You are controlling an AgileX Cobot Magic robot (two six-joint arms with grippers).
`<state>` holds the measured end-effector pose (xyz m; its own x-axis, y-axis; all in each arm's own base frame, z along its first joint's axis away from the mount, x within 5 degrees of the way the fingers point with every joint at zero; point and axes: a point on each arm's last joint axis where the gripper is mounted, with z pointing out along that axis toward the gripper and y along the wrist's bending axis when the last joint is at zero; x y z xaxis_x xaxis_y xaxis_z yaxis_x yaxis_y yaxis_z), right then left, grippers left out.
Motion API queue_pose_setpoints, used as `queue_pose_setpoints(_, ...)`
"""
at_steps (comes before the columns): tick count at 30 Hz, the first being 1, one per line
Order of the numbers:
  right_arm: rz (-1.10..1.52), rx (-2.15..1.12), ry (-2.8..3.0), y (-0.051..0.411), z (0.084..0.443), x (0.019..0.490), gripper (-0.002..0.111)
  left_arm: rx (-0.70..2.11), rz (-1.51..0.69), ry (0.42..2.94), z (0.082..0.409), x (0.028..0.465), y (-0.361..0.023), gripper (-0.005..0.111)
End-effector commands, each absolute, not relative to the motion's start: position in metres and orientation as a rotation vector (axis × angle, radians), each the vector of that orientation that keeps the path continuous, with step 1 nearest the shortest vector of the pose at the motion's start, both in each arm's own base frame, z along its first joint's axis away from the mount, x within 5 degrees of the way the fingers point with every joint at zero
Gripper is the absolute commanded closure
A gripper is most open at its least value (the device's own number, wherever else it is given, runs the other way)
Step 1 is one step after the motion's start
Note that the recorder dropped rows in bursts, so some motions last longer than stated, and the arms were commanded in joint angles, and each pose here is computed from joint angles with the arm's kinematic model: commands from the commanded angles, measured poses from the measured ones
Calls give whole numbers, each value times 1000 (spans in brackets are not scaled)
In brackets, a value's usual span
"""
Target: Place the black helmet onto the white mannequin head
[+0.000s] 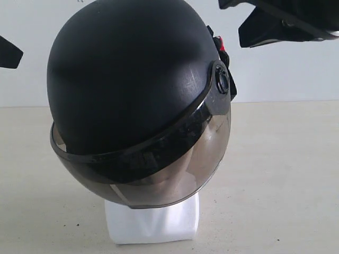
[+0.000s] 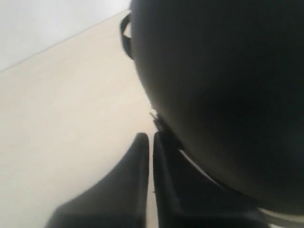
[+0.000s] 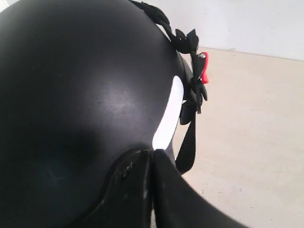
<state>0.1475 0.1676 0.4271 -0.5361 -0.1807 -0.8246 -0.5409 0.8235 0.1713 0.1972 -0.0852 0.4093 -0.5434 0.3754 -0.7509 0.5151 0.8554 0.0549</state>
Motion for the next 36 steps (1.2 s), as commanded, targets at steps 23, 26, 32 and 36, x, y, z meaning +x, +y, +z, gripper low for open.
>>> queue_pose_setpoints(23, 355, -540, 2123, 200, 399, 184, 108, 755, -468, 2287, 332, 296, -105, 102)
queue_pose_setpoints(26, 328, -540, 2122, 199, 399, 185, 108, 826, -632, 2214, 338, 290, -115, 102)
queue_pose_setpoints(32, 321, -537, 2118, 198, 399, 185, 108, 856, -772, 2160, 343, 285, -123, 102)
queue_pose_setpoints(36, 324, -533, 2120, 198, 399, 185, 108, 849, -810, 2134, 348, 282, -125, 102)
